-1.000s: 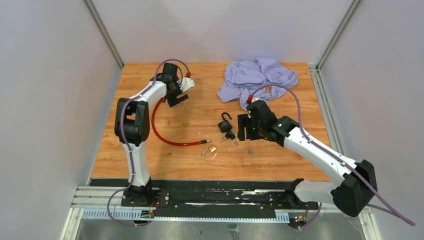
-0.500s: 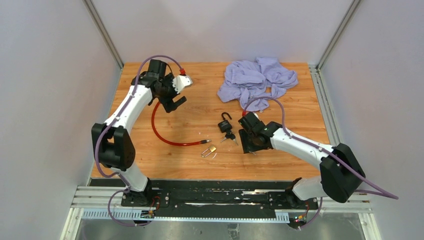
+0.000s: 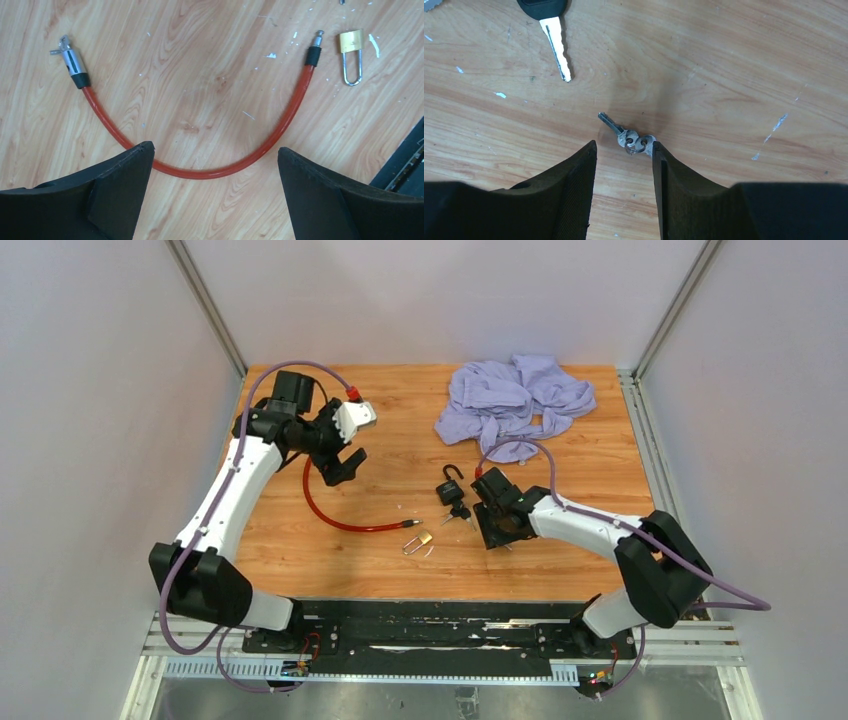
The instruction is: Unlock with the key
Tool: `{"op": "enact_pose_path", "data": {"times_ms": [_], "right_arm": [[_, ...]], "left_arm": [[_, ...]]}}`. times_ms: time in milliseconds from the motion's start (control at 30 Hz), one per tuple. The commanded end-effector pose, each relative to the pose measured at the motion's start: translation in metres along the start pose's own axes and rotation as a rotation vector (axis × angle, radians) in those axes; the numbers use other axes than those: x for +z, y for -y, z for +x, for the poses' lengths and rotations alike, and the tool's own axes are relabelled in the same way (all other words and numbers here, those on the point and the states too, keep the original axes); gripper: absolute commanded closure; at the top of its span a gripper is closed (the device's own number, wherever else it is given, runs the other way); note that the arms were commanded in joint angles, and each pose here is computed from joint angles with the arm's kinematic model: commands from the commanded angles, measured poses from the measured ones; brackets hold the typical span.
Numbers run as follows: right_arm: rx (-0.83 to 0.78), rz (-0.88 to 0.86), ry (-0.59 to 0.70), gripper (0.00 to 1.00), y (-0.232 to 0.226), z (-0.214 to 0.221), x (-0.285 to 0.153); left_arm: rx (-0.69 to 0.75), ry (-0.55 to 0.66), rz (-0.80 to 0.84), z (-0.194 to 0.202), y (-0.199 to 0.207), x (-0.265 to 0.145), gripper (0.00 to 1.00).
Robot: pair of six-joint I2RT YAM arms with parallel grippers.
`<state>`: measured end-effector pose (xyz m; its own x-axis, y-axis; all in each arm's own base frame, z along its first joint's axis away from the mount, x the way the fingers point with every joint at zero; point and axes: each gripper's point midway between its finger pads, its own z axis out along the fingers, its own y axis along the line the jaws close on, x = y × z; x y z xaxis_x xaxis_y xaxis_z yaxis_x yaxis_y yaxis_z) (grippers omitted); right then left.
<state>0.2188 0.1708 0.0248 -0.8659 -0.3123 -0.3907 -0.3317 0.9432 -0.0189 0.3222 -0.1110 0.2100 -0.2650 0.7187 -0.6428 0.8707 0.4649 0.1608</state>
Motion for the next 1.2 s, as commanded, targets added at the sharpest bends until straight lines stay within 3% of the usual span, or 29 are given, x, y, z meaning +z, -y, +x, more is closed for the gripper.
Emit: {"op": "enact_pose_path", "data": {"times_ms": [0, 133, 400, 600, 833, 1167], "right_arm": [[-0.009, 0.008, -0.004, 0.56, 0.009, 0.003, 0.009], [-0.009, -0.004, -0.021, 0.58, 0.010, 0.008, 0.014], [0.025, -0.077, -0.045, 0.74, -0.002, 0.021, 0.014], [0.050, -0.111, -0.042, 0.76, -0.007, 0.023, 0.008], [0.065, -0.153, -0.022, 0.99, -0.014, 0.018, 0.000], [0.036, -0.308, 0.048, 0.99, -0.039, -0.005, -0.030]], "left_arm": [[-0.022, 0.029, 0.041, 0.000, 0.016, -0.005, 0.02], [-0.028, 0.033, 0.043, 0.000, 0.018, -0.006, 0.02], [-0.008, 0.046, 0.014, -0.004, 0.016, -0.014, 0.02], [0.000, 0.049, 0.008, -0.004, 0.016, -0.015, 0.02], [-0.006, 0.043, 0.014, -0.001, 0.019, -0.014, 0.02], [-0.029, 0.086, 0.100, -0.003, 0.041, -0.015, 0.02]]}}
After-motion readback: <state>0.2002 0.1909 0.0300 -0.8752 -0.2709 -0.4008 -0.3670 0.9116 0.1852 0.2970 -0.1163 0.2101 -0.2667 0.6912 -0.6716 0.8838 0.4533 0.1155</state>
